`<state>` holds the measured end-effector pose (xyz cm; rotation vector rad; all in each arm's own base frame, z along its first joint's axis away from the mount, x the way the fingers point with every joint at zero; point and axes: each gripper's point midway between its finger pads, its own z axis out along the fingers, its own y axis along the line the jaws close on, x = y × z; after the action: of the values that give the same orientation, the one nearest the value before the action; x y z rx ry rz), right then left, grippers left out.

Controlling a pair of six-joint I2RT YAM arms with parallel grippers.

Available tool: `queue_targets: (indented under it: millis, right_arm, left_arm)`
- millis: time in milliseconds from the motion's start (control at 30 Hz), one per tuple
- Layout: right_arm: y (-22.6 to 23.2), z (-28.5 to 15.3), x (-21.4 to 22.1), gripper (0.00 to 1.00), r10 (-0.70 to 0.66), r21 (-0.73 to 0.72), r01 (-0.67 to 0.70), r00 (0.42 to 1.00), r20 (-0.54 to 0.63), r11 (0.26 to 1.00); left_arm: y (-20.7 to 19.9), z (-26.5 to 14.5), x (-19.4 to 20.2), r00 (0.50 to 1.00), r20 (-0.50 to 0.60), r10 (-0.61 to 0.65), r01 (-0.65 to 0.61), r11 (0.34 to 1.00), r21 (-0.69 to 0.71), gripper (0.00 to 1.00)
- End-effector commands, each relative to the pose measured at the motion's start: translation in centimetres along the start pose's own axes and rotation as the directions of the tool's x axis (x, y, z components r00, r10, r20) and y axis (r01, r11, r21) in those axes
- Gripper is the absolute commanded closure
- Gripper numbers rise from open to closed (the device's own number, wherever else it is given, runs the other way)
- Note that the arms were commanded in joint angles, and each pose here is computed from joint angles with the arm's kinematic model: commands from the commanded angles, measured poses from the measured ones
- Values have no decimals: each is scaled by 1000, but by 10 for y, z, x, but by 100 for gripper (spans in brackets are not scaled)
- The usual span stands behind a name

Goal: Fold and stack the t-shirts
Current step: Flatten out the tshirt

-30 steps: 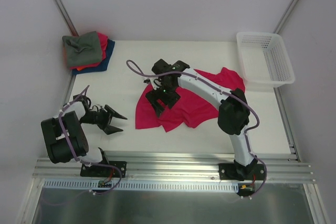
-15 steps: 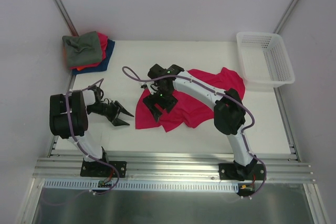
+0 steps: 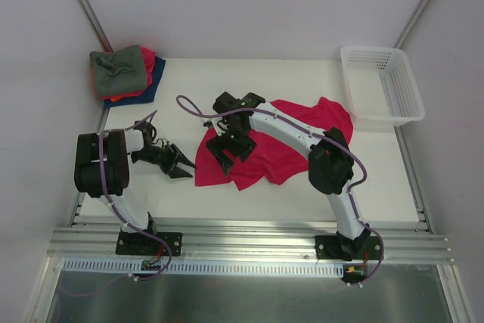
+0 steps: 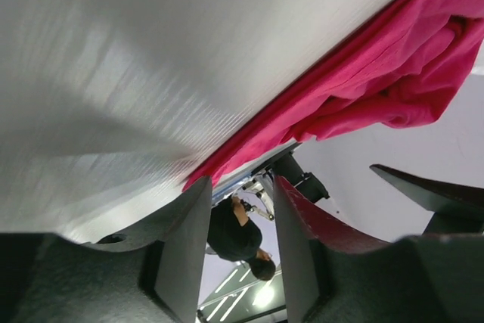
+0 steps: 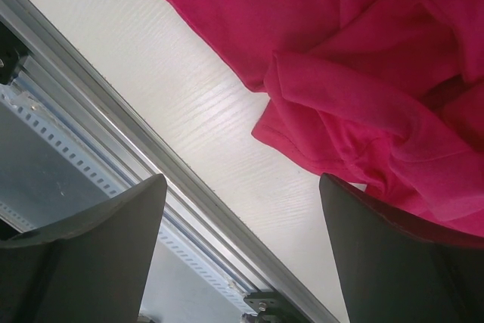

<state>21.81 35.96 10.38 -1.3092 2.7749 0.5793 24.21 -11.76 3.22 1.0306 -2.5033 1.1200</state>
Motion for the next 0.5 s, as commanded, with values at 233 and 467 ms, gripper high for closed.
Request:
queue_targets:
  millis: [233,467]
  right_arm:
    - [7,-18,-14,12,5,3,-5,998,56,1000]
    - [8,-19,-15,11,2,-1,-2,998,63,1000]
  left_arm:
    - [55,-2,27,993,77,92,-73,973,-217,60]
    - [62,-4,14,979,129,158,-120,957,-266,60]
